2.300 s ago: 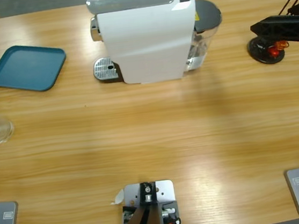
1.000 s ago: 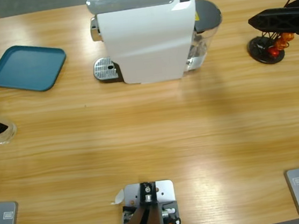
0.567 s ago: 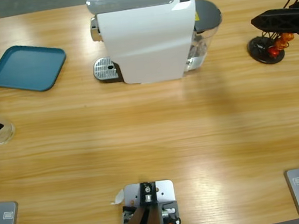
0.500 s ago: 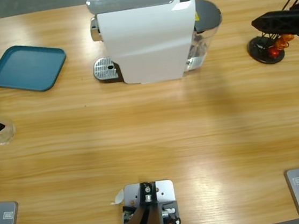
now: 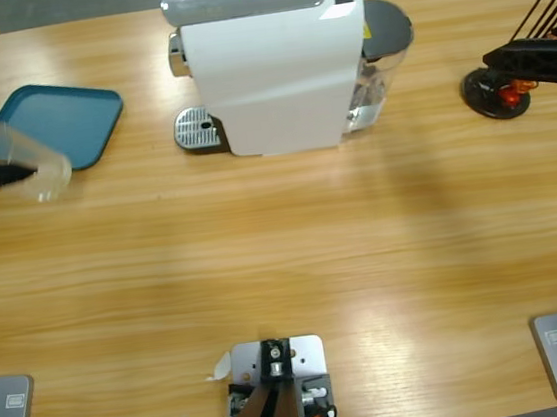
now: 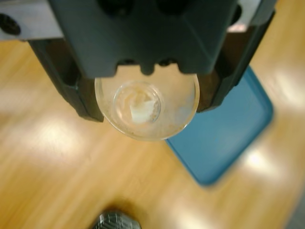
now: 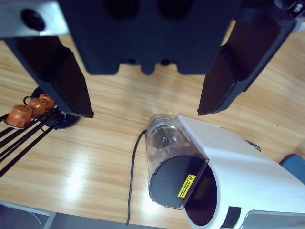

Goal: Pour coffee

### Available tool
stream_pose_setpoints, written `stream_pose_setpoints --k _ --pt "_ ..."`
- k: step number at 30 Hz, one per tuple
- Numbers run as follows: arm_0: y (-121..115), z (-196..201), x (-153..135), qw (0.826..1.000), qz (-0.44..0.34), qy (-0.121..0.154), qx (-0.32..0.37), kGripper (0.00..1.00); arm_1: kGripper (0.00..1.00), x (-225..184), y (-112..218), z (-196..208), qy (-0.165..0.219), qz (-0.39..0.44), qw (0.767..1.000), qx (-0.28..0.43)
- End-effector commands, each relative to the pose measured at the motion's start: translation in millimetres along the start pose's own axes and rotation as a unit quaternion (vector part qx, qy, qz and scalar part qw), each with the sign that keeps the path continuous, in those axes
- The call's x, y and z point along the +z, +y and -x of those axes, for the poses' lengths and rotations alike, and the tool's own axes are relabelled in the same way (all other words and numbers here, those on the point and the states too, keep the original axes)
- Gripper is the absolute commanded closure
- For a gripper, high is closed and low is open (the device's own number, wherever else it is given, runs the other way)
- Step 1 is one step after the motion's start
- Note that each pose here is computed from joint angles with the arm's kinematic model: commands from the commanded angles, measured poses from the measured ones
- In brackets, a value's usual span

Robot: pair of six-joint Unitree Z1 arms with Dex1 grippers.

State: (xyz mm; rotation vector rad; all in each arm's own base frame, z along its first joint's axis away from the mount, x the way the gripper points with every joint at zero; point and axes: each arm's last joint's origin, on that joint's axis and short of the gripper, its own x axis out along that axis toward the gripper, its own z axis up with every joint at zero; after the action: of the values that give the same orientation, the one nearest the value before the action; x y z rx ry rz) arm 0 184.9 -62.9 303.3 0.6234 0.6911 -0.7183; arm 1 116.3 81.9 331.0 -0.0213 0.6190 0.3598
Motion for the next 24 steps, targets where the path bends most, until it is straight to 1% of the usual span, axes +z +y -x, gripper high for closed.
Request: stream_pose_setpoints --k 1,4,9,12,16,24 --pt "28.9 -62.5 49.8 0.995 -0.085 0.002 -0.059 1.0 0.0 -4.4 -2.0 -16.1 0.011 -0.002 1.0 -0.011" --pt "34.2 -86.1 66.7 0.991 -0.103 -0.002 -0.079 1.0 0.0 -1.2 -4.9 -22.2 0.014 -0.008 1.0 -0.021" --pt "39.1 -106.9 78.4 0.986 -0.128 -0.018 -0.108 1.0 0.0 0.4 -7.2 -28.5 0.021 -0.005 0.999 -0.026" --pt "41.6 -118.1 81.9 0.984 -0.132 -0.021 -0.12 1.0 0.0 2.3 -7.3 -31.4 0.024 -0.005 0.999 -0.029" --pt "43.7 -143.2 81.9 0.982 -0.129 -0.025 -0.139 1.0 0.0 4.4 -9.4 -32.1 0.024 -0.005 0.999 -0.029" --pt "43.2 -161.8 101.8 0.978 -0.147 -0.038 -0.143 1.0 0.0 6.0 -12.5 -35.9 0.031 -0.004 0.999 -0.029"
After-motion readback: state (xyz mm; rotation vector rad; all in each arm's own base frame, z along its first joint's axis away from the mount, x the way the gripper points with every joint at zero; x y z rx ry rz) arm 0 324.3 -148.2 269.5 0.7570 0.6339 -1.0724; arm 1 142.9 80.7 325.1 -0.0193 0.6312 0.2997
